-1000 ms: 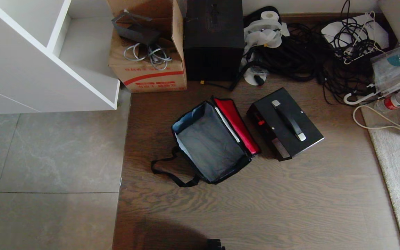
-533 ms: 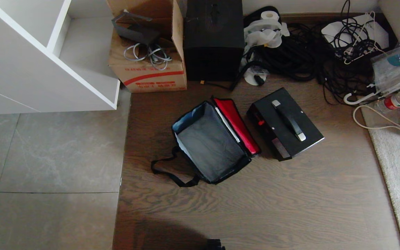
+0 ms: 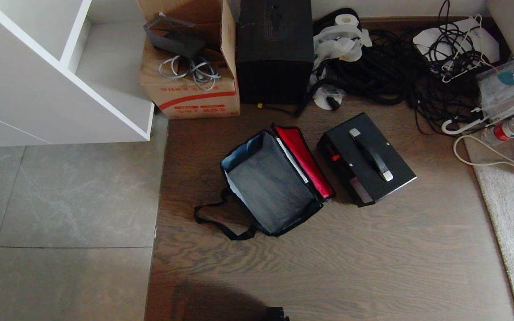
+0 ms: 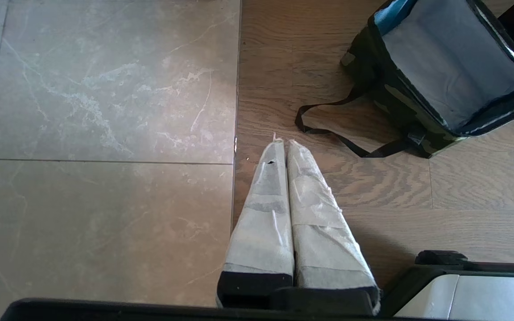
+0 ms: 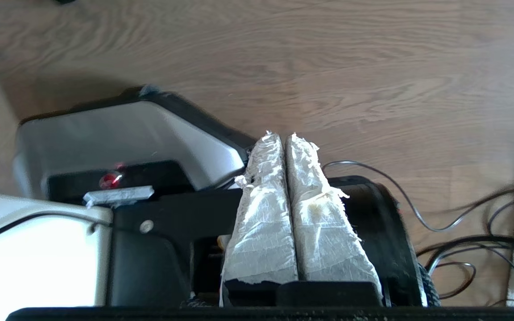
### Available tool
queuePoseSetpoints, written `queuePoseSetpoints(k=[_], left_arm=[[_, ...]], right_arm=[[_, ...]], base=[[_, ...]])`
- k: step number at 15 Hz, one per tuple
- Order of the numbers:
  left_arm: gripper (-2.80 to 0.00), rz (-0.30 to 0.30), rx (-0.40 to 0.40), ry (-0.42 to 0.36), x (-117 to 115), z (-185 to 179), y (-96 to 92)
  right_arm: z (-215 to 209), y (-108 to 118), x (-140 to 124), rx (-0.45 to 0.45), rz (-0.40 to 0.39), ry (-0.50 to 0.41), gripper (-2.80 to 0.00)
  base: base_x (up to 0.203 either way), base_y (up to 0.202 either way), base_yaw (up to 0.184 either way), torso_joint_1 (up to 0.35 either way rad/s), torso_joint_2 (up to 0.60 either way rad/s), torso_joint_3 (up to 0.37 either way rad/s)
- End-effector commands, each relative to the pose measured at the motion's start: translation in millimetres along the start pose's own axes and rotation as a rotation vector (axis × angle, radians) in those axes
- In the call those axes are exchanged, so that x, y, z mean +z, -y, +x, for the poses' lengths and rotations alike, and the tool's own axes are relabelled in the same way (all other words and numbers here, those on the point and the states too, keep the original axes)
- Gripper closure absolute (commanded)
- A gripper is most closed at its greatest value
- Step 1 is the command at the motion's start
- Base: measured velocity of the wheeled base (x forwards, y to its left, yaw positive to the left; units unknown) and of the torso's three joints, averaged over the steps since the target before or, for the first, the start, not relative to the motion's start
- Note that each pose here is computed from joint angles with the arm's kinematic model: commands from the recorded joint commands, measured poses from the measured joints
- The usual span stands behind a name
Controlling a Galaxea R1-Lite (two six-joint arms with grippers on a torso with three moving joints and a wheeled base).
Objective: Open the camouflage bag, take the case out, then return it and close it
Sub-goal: Grip the handle again
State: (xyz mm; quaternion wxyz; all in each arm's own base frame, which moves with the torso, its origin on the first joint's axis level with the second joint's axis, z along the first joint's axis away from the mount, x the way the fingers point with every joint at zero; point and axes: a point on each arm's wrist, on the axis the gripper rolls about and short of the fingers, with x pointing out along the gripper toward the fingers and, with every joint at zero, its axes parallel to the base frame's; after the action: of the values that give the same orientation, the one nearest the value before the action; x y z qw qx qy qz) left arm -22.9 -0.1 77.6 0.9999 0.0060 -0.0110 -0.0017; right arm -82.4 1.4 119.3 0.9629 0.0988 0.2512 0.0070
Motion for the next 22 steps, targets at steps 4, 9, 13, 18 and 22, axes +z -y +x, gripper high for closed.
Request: queuePoseSetpoints(k=[4, 9, 13, 18, 22], left_arm=[[0.00, -0.001, 0.000, -0.008, -2, 1, 0.0], [0.00, 0.000, 0.000, -0.010, -2, 1, 0.0], [0.00, 0.000, 0.000, -0.010, -2, 1, 0.0], [0.00, 0.000, 0.000, -0.010, -2, 1, 0.0], [0.00, 0.000, 0.000, -0.009, -2, 1, 0.0]], right_arm=[[11, -5, 35, 0.035, -0.021, -0.022, 0.00], [37, -12, 79, 0.115, -0.055, 0.008, 0.00], [70, -18, 101, 0.117, -0.056, -0.004, 0.00], [105, -24, 113, 0.140, -0.049, -0.103, 0.00], [143, -33, 135, 0.258, 0.001, -0.174, 0.00]], base=[[0.000, 0.000, 0.000, 0.000, 0.00, 0.000], [0.000, 0.000, 0.000, 0.000, 0.00, 0.000], [0.000, 0.000, 0.000, 0.000, 0.00, 0.000], [0.000, 0.000, 0.000, 0.000, 0.00, 0.000], [0.000, 0.000, 0.000, 0.000, 0.00, 0.000]])
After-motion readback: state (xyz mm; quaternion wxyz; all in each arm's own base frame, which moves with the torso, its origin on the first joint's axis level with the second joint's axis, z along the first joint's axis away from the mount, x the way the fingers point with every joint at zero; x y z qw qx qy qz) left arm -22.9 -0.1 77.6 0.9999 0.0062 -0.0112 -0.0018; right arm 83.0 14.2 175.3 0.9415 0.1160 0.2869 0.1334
